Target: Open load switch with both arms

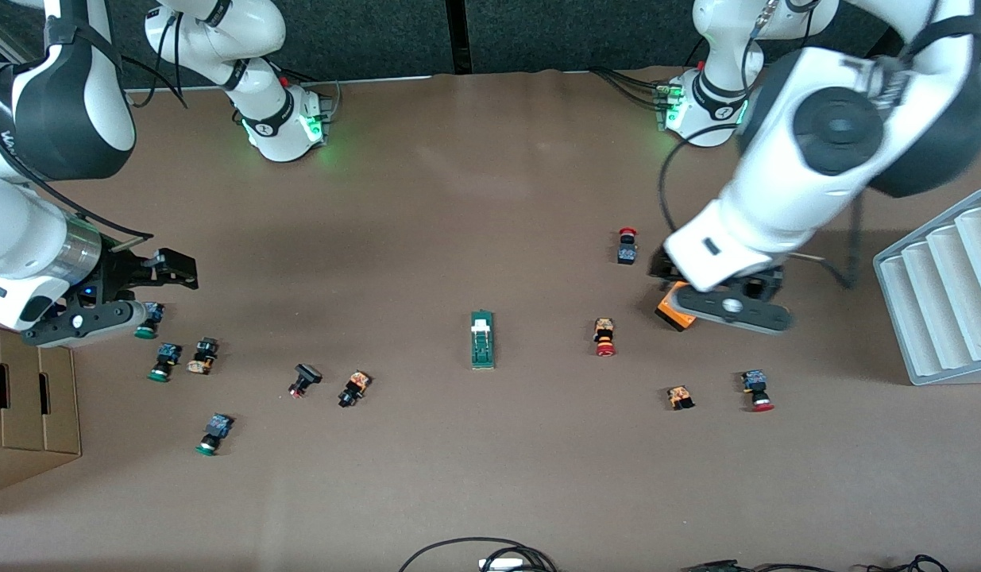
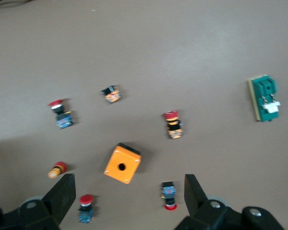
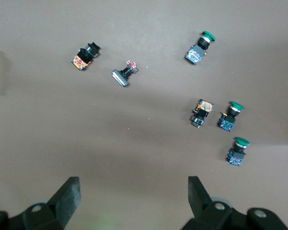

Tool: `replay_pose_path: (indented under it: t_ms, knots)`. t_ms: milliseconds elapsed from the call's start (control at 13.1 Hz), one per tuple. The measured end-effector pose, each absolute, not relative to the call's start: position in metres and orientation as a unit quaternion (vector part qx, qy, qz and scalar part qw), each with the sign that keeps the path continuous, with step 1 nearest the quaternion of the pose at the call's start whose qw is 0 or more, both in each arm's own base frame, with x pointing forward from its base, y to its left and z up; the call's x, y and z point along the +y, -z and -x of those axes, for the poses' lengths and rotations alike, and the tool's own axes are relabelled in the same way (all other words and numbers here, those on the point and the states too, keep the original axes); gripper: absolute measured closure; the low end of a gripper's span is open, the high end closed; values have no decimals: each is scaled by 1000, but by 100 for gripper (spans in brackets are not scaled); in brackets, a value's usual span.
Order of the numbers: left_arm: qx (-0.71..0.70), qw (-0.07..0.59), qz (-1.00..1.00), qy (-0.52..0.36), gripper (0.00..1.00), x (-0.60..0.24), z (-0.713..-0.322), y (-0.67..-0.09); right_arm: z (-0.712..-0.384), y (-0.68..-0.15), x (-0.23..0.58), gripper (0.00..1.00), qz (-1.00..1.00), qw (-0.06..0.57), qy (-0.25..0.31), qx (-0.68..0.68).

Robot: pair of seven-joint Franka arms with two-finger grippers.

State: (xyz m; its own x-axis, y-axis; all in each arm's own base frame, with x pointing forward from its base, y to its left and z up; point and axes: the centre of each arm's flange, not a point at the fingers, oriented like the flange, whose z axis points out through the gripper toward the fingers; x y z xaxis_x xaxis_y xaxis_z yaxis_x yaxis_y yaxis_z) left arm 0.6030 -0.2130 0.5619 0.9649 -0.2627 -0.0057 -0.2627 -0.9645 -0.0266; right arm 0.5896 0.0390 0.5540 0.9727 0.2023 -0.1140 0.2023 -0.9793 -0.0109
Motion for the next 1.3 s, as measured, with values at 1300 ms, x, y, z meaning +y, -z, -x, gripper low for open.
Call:
replay_pose_path:
  t_ms: [1300]
  knots:
    - [66,21,997,17,0,-51,-542,-576,-581,-580,-25,0,-998,-19,42,41]
